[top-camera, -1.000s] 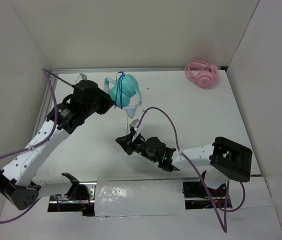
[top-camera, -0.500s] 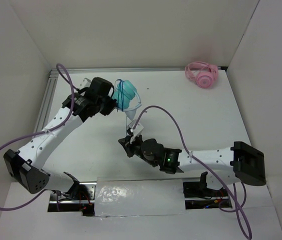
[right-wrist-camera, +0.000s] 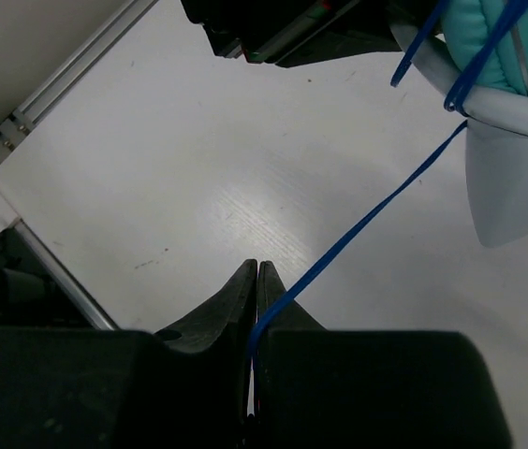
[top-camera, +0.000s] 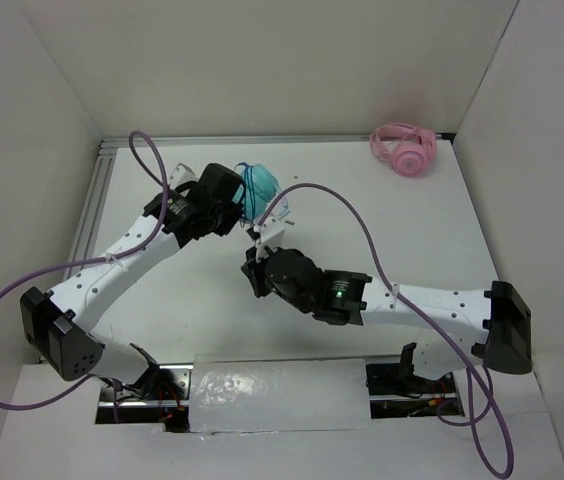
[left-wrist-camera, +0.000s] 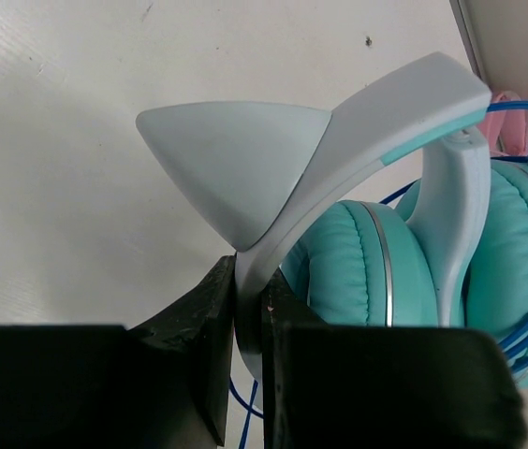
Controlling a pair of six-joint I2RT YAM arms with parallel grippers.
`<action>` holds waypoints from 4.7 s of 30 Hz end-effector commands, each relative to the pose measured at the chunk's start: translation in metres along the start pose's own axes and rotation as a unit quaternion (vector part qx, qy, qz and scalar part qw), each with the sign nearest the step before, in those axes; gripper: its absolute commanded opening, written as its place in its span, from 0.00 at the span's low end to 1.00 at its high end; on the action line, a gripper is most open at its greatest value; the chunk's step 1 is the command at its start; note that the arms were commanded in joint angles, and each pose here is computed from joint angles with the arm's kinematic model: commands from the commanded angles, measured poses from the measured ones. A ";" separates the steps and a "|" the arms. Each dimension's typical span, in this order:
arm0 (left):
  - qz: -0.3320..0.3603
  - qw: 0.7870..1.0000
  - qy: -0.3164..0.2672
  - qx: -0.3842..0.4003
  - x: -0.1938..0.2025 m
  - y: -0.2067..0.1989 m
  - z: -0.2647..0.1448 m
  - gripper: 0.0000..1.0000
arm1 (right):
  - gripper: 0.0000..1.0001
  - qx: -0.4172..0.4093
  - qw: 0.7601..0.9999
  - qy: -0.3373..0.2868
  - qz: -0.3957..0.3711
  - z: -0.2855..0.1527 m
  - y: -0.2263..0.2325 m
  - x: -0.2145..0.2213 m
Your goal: Wrap the headphones
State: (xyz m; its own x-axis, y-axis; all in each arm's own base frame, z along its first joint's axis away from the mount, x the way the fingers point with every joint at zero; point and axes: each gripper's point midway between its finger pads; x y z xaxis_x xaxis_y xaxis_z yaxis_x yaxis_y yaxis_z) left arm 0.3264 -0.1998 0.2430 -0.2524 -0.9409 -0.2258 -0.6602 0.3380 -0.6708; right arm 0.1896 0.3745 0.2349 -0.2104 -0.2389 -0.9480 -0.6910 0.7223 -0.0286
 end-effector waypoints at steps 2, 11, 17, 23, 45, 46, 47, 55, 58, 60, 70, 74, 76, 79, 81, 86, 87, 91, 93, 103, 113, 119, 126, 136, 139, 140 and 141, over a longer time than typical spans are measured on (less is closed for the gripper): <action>0.018 0.995 -0.019 0.097 -0.006 -0.038 -0.001 0.00 | 0.09 -0.101 0.994 -0.029 0.026 -0.015 0.016 -0.029; 0.309 0.921 0.052 0.231 0.033 -0.045 -0.005 0.00 | 0.14 -0.075 0.993 0.010 -0.090 -0.012 -0.032 -0.023; 0.393 0.892 0.101 0.200 0.054 -0.015 0.019 0.00 | 0.08 0.013 0.979 0.113 -0.170 0.005 -0.068 0.024; 0.433 0.880 0.122 0.154 0.062 0.020 0.047 0.00 | 0.10 0.088 0.966 0.153 -0.189 0.006 -0.095 0.042; 0.505 0.830 0.228 0.056 0.097 0.094 0.099 0.00 | 0.11 0.083 0.954 0.166 -0.238 0.024 -0.098 0.101; 0.507 0.829 0.231 0.051 0.098 0.097 0.101 0.00 | 0.12 0.087 0.952 0.168 -0.242 0.024 -0.100 0.102; 0.509 0.828 0.230 0.046 0.097 0.099 0.104 0.00 | 0.13 0.099 0.950 0.168 -0.244 0.024 -0.104 0.101; 0.525 0.812 0.250 0.037 0.108 0.112 0.122 0.00 | 0.22 0.117 0.944 0.180 -0.250 0.037 -0.119 0.106; 0.532 0.807 0.255 0.031 0.110 0.117 0.129 0.00 | 0.20 0.117 0.943 0.191 -0.247 0.044 -0.126 0.112; 0.536 0.801 0.264 0.034 0.114 0.119 0.132 0.00 | 0.17 0.110 0.943 0.194 -0.245 0.048 -0.127 0.115; 0.548 0.788 0.278 0.048 0.121 0.119 0.138 0.00 | 0.29 0.156 0.938 0.205 -0.232 0.050 -0.153 0.120; 0.550 0.787 0.278 0.039 0.120 0.121 0.140 0.00 | 0.34 0.162 0.940 0.201 -0.224 0.045 -0.159 0.118; 0.550 0.787 0.276 0.033 0.120 0.121 0.142 0.00 | 0.36 0.157 0.944 0.197 -0.215 0.043 -0.161 0.115; 0.551 0.786 0.277 0.034 0.120 0.119 0.142 0.00 | 0.41 0.148 0.950 0.186 -0.200 0.040 -0.162 0.114; 0.553 0.786 0.276 0.035 0.120 0.117 0.142 0.00 | 0.47 0.136 0.957 0.178 -0.187 0.038 -0.160 0.112; 0.555 0.785 0.273 0.036 0.119 0.113 0.141 0.00 | 0.56 0.128 0.961 0.178 -0.171 0.035 -0.164 0.113; 0.556 0.784 0.273 0.039 0.119 0.111 0.141 0.00 | 0.56 0.128 0.962 0.174 -0.168 0.035 -0.164 0.111; 0.558 0.781 0.277 0.052 0.121 0.109 0.138 0.00 | 0.57 0.121 0.965 0.168 -0.160 0.033 -0.166 0.109; 0.558 0.780 0.277 0.052 0.121 0.109 0.137 0.00 | 0.57 0.129 0.965 0.170 -0.150 0.032 -0.172 0.110; 0.555 0.784 0.276 0.030 0.120 0.108 0.141 0.12 | 0.60 0.166 0.969 0.163 -0.078 0.017 -0.191 0.118; 0.547 0.794 0.264 0.009 0.114 0.101 0.141 0.41 | 0.64 0.156 0.984 0.084 -0.028 -0.015 -0.190 0.085; 0.546 0.800 0.248 0.015 0.108 0.087 0.132 0.66 | 0.78 0.146 0.988 0.038 -0.011 -0.038 -0.186 0.067; 0.545 0.809 0.221 -0.003 0.095 0.081 0.127 0.69 | 0.85 0.143 0.990 0.014 0.001 -0.052 -0.184 0.057; 0.525 0.831 0.184 0.022 0.074 0.046 0.099 0.86 | 1.00 0.155 0.988 -0.009 0.021 -0.059 -0.187 0.043; 0.522 0.833 0.178 0.044 0.070 0.033 0.083 0.86 | 1.00 0.153 0.987 -0.029 0.039 -0.066 -0.186 0.031; 0.512 0.840 0.174 0.045 0.068 0.029 0.078 0.86 | 1.00 0.159 0.985 -0.040 0.056 -0.072 -0.187 0.026; 0.505 0.847 0.159 0.046 0.061 0.024 0.071 0.93 | 1.00 0.175 0.981 -0.044 0.064 -0.076 -0.192 0.025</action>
State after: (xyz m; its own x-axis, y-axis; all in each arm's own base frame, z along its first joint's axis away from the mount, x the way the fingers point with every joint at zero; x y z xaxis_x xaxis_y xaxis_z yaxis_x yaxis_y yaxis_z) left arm 0.3386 -0.2553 0.1133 -0.8926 -0.0310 -0.4498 0.0966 0.9613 -0.2579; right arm 0.2633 0.1903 0.2127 -0.2426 -0.1966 -0.9500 -0.4470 0.8917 -0.0704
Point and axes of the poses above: each gripper's point midway between its finger pads, its own z axis out along the fingers, its own y axis along the line the jaws close on, x = y × z, and after that the axes turned 13 degrees about -z, right-handed
